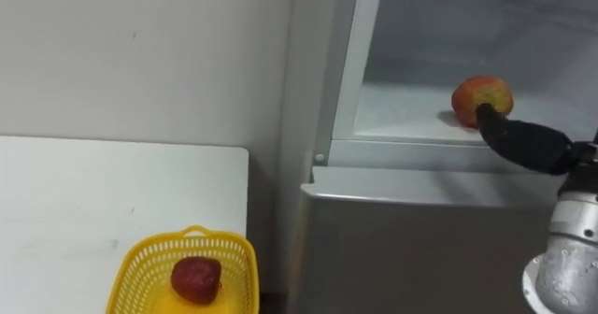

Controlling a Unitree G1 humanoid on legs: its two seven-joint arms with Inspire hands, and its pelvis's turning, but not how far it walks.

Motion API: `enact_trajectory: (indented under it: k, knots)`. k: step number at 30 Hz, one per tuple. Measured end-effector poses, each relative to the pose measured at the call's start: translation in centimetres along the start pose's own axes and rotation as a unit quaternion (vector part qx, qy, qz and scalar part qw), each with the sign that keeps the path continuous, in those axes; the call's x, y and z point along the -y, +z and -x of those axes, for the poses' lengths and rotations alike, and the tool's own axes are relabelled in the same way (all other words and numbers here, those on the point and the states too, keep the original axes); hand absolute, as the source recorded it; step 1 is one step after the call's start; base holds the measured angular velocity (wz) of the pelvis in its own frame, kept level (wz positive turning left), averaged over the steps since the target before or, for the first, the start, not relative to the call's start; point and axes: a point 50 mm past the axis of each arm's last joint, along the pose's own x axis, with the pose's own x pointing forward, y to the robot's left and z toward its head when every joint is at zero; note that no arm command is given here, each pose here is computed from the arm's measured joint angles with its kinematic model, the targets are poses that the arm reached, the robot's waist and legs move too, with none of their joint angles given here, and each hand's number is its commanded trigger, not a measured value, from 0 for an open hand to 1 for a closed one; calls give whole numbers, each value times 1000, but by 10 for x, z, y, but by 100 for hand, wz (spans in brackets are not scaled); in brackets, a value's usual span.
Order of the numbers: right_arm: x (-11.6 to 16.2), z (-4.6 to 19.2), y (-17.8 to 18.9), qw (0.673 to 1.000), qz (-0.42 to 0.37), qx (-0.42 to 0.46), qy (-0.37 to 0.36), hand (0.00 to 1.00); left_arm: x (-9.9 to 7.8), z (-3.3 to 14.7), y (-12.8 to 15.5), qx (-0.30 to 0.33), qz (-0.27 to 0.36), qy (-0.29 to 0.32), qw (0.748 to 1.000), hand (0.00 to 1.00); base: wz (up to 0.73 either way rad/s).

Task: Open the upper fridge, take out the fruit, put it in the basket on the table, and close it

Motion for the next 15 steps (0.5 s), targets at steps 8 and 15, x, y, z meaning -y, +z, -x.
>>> enact_trajectory:
  k: [8, 15]
  knots:
    - [11, -23, -9, 999, 34, -18, -4, 0, -6, 0, -2, -4, 1, 6, 1000, 0, 5]
    - [14, -28, -12, 999, 33, -33, 13, 0, -7, 1, -4, -6, 0, 0, 1000, 0, 2]
